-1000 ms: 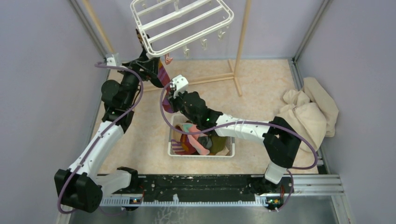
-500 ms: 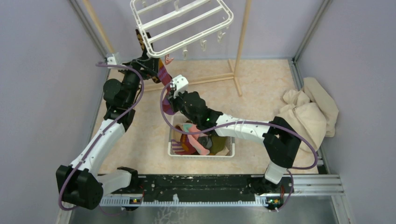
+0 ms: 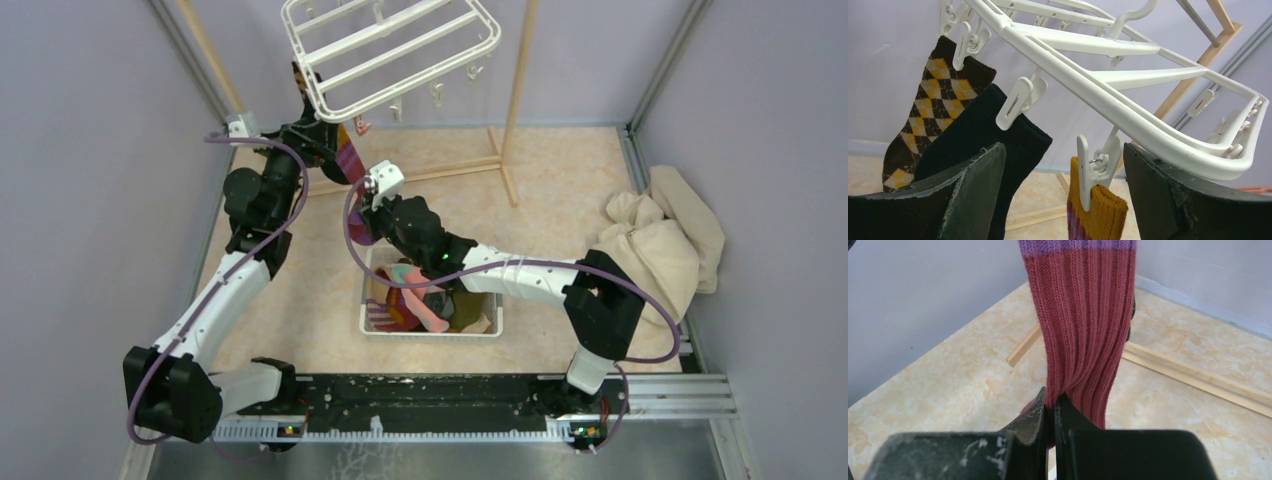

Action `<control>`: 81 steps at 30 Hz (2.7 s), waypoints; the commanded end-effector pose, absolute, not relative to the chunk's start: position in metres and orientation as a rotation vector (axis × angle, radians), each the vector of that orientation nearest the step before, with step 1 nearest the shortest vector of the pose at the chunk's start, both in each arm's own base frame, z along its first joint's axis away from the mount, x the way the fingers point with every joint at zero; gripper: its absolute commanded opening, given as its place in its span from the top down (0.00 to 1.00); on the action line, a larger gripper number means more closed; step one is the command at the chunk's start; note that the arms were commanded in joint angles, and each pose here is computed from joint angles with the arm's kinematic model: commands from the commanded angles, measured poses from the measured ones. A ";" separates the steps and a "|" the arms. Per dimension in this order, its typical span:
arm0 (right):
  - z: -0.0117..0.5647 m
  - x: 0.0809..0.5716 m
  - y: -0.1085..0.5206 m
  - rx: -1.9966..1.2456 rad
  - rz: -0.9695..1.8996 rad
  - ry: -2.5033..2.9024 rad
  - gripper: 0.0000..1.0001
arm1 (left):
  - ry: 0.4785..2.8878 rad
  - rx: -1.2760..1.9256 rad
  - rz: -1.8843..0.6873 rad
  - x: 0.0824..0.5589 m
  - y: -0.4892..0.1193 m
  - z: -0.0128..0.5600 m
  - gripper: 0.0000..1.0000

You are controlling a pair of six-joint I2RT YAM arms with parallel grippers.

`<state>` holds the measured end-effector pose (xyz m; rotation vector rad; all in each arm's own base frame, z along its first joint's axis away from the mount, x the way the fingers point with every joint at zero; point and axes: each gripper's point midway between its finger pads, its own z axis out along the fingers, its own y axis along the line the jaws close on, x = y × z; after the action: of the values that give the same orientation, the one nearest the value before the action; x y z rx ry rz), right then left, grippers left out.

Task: Remove the socks clipped to the hanger
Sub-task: Remove the sock from the hanger.

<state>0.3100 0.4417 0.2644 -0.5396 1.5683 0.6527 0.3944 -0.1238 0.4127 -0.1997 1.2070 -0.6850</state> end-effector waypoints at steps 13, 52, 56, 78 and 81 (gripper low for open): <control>0.282 0.310 0.436 -0.484 0.706 1.518 1.00 | 1.147 -0.168 -0.728 0.393 -0.131 0.430 0.32; 0.332 0.328 0.407 -0.419 0.727 1.451 1.00 | 1.177 -0.062 -0.734 0.394 -0.146 0.461 1.00; 0.334 0.338 0.415 -0.431 0.724 1.456 1.00 | 1.191 -0.046 -0.734 0.395 -0.148 0.458 1.00; 0.298 0.355 0.345 -0.254 0.588 1.572 1.00 | 1.227 -0.107 -0.703 0.402 -0.139 0.449 1.00; 0.311 0.346 0.342 -0.261 0.624 1.537 1.00 | 1.231 -0.106 -0.701 0.402 -0.139 0.447 1.00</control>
<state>0.3557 0.3526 0.2563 -0.3332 1.6608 0.5415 0.4030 -0.1410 0.4366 -0.1042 1.2525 -0.7053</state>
